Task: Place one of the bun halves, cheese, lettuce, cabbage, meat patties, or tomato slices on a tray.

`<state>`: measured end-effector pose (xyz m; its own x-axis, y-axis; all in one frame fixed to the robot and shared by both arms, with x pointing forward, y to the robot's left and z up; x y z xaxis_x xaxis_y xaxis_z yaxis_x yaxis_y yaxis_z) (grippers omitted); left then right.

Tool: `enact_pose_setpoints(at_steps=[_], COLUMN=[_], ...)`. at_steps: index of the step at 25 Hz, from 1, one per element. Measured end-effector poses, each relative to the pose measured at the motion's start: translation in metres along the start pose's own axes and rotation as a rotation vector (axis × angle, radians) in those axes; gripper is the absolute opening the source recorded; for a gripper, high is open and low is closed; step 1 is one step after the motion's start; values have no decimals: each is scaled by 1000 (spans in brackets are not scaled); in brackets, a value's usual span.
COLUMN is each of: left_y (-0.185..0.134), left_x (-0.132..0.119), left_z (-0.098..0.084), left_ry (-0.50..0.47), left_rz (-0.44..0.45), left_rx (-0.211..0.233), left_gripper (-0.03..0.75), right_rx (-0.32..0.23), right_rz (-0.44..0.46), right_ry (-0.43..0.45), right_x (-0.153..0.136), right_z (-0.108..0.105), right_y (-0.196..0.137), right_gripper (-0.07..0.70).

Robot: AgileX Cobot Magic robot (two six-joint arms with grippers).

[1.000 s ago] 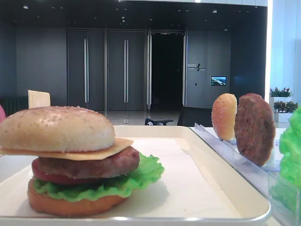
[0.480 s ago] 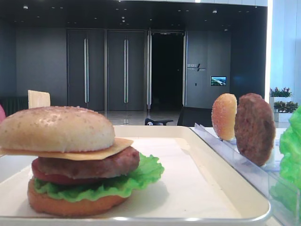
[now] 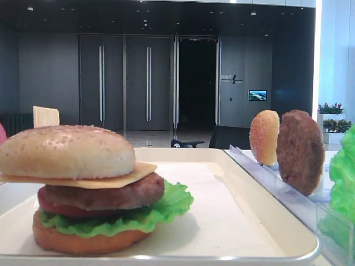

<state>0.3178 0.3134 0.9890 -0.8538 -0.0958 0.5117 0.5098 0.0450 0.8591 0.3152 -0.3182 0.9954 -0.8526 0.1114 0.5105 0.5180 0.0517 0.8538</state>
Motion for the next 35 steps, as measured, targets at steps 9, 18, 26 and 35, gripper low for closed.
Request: enact_pose_setpoints(at_steps=[9, 18, 26, 35], left_y=[0, 0, 0, 0], left_x=[0, 0, 0, 0], left_z=[0, 0, 0, 0], left_ry=[0, 0, 0, 0], left_rz=[0, 0, 0, 0], left_rx=[0, 0, 0, 0], left_gripper=[0, 0, 0, 0], right_rx=[-1, -2, -3, -3], right_rz=[-1, -2, -2, -2], right_ry=[2, 3, 3, 3], right_x=[0, 0, 0, 0], right_z=[0, 1, 1, 1], right_y=[0, 0, 0, 0], right_gripper=[428, 428, 428, 428])
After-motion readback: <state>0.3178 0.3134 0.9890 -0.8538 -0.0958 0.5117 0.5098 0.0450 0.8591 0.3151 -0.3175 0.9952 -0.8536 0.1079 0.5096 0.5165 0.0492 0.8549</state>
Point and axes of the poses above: a point on each arm's last joint axis where the gripper is mounted, x pointing back along that axis away from the gripper, z along the wrist's bending axis when the last joint is at zero, y = z × x, the point moved 10 cm from there along -x, pointing out along that axis toward the gripper, and after that the axes turned 2 degrees about x, right-handed, at the moved point
